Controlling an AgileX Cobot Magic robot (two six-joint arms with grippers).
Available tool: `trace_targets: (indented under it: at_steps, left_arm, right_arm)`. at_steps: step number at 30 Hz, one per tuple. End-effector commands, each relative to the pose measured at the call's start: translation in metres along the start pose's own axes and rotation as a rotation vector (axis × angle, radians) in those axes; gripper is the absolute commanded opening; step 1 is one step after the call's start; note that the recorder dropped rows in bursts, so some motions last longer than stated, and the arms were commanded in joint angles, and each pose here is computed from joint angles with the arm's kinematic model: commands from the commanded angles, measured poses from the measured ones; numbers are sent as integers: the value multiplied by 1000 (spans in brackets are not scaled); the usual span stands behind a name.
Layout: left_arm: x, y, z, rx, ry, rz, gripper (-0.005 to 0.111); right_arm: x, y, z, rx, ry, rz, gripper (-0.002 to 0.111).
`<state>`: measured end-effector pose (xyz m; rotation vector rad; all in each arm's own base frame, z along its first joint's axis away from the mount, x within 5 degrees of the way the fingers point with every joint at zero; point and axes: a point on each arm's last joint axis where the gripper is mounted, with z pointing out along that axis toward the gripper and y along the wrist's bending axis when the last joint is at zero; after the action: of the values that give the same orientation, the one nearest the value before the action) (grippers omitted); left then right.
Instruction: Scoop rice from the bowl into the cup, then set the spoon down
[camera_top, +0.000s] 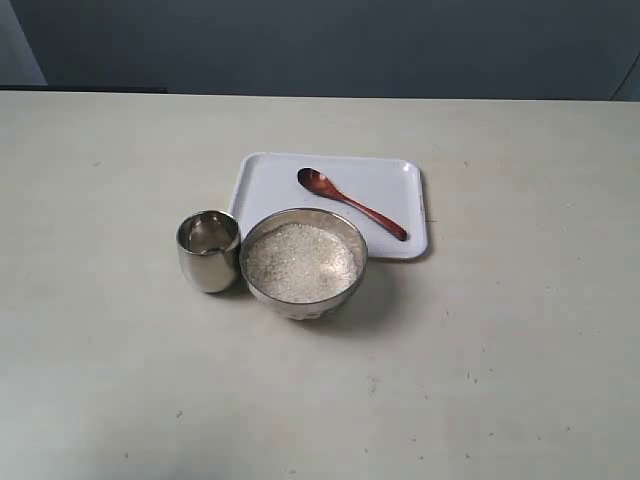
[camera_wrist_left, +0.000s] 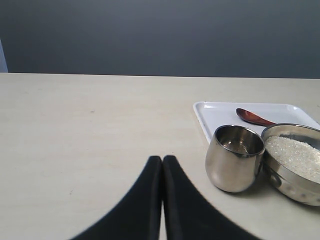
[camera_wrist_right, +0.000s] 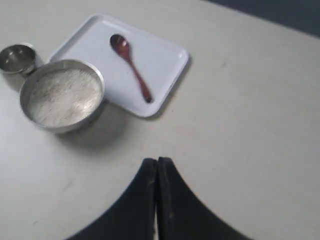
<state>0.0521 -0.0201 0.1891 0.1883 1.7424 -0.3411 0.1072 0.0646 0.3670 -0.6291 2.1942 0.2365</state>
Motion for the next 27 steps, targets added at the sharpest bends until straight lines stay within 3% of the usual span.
trace_targets:
  at_steps: [1,5,13,19,25,27]
  left_arm:
    - [-3,0,-1,6,-24,-4,1]
    - [-3,0,-1,6,-24,-4,1]
    - [-3,0,-1,6,-24,-4,1]
    - [-3,0,-1,6,-24,-4,1]
    - [-3,0,-1,6,-24,-4,1]
    - [-3,0,-1,6,-24,-4,1]
  right_arm:
    - [-4,-12,4,127,-180,-92,-1]
    - [14,-22,7,192,-303,-7,-1]
    - [83,-32,2,373,-366,222,-1]
    - [128,-29,17,477,-537,242,-1]
    - [174,-24,51,470,-569,310,-1]
    - [176,-24,51,472,-631,306,-1]
